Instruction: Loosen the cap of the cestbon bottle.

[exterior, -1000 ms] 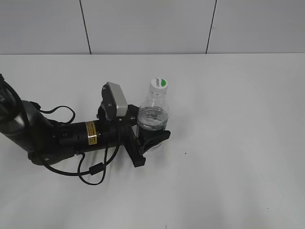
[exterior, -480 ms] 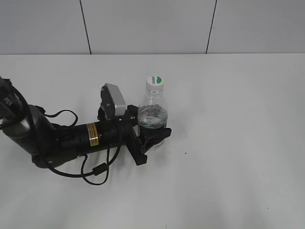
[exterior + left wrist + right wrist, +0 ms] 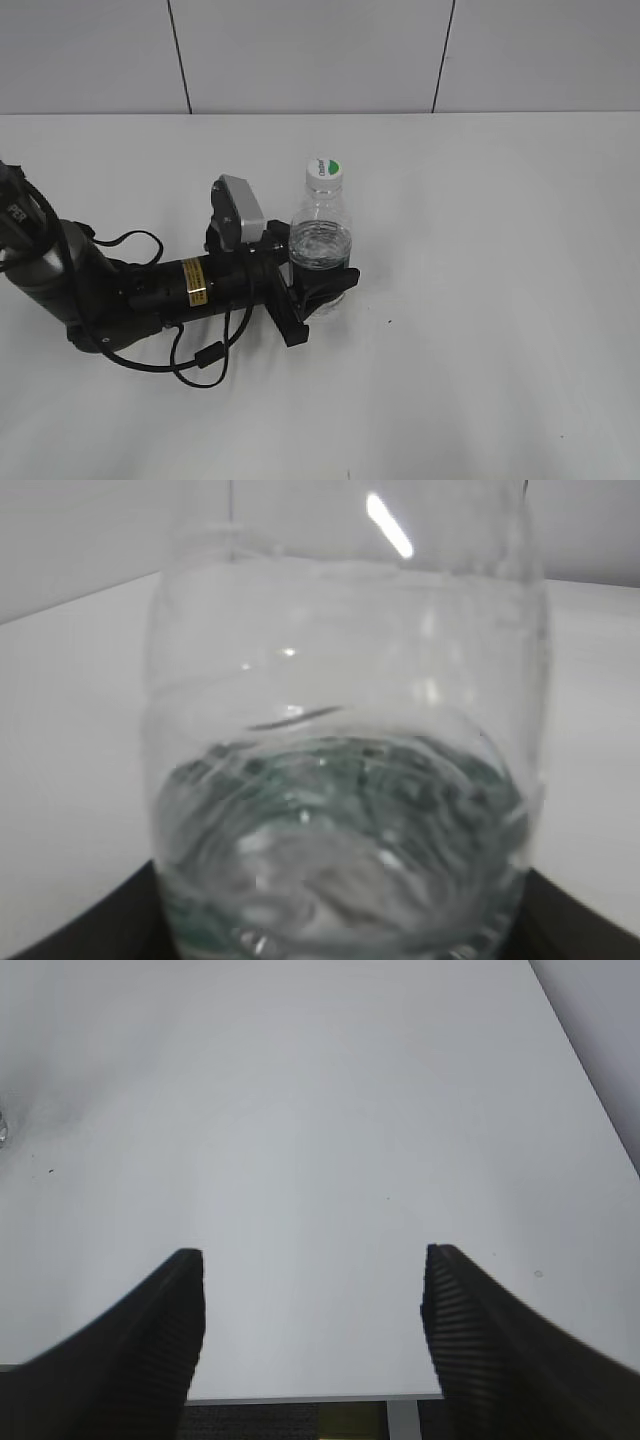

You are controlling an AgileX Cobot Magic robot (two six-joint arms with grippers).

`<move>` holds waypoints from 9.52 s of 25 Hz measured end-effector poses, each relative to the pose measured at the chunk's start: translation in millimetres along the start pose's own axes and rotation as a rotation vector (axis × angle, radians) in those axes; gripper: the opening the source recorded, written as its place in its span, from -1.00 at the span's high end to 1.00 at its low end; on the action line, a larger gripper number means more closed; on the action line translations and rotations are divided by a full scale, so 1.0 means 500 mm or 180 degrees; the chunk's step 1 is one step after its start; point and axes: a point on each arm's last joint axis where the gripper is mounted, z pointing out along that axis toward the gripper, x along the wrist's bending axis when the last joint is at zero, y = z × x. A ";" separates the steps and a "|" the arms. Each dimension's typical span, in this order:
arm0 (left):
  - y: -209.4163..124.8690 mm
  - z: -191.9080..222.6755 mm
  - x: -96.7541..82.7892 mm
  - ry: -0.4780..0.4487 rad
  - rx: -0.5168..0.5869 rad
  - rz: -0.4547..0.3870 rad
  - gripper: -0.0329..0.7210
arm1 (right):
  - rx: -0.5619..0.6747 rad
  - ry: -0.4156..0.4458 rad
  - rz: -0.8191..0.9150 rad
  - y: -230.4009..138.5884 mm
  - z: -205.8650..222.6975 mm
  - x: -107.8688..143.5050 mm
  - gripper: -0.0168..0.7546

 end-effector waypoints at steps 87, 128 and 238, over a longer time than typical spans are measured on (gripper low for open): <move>0.001 0.001 0.000 0.0017 -0.0010 -0.0008 -0.15 | 0.2476 0.1823 -0.0974 0.392 0.630 0.462 -0.58; 0.000 0.001 0.001 0.0037 -0.0005 -0.0021 -0.15 | 0.1420 0.3133 -0.4073 0.364 0.654 0.478 0.19; 0.212 -0.040 -0.007 0.0137 -0.0474 -0.0061 -0.49 | 0.3161 0.0850 -0.0845 0.124 0.813 0.187 -0.57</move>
